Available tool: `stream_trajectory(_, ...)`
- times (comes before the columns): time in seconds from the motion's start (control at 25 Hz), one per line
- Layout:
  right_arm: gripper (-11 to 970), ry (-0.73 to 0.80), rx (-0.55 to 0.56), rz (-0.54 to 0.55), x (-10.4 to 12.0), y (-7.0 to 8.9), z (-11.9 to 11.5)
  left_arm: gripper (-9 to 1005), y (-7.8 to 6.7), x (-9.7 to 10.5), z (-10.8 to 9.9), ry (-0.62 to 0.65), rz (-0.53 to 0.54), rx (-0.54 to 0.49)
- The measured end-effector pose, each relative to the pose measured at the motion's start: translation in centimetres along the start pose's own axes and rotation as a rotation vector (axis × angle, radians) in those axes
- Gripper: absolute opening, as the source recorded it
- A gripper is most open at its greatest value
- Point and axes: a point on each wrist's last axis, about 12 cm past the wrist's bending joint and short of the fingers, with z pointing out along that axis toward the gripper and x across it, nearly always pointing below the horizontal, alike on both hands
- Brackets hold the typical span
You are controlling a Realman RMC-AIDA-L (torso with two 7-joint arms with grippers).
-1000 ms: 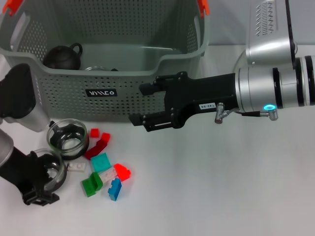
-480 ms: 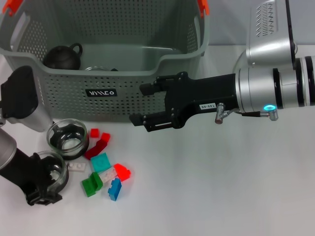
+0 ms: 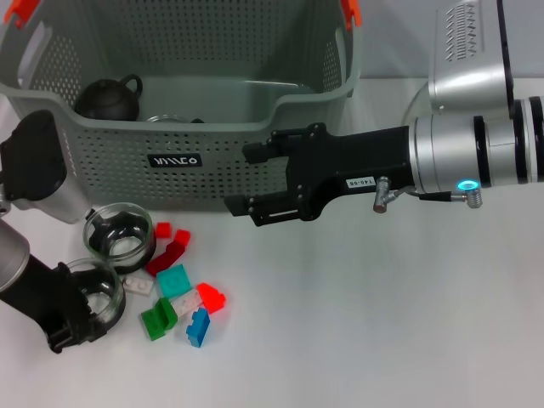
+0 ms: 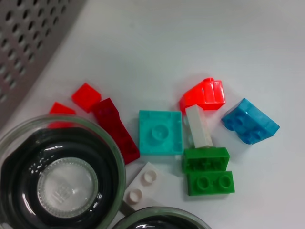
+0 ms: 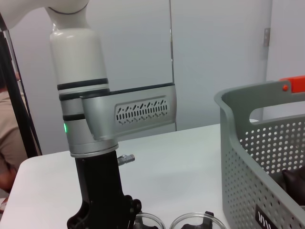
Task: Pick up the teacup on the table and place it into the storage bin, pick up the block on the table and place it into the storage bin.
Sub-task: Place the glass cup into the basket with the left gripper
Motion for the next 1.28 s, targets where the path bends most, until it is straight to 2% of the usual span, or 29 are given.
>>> stream_trajectory(0.08, 804, 0.0, -0.002, 0.0, 0.0, 0.0, 0.0, 78, -0.1, 0.0, 0.0, -0.001, 0.001, 0.004)
stream_trajectory(0.32, 804, 0.001, -0.005, 0.001, 0.0, 0.1, 0.0, 46, -0.5, 0.3, -0.2, -0.005, -0.008, 0.033)
stream_trajectory(0.52, 804, 0.001, -0.005, 0.002, 0.1, 0.1, 0.0, 45, -1.3, 0.8, -0.8, -0.056, -0.027, 0.069)
stream_trajectory(0.76, 803, 0.002, -0.005, 0.001, 0.1, 0.1, 0.0, 44, -1.9, 2.0, -2.5, -0.223, -0.095, 0.104)
stream_trajectory(0.96, 803, 0.002, -0.003, 0.0, 0.1, 0.0, -0.1, 43, -2.2, 2.7, -3.0, -0.307, -0.13, 0.138)
stream_trajectory(1.28, 802, -0.01, -0.01, 0.013, 0.1, -0.1, -0.7, 49, -3.0, 1.6, -4.4, -0.555, -0.167, 0.29)
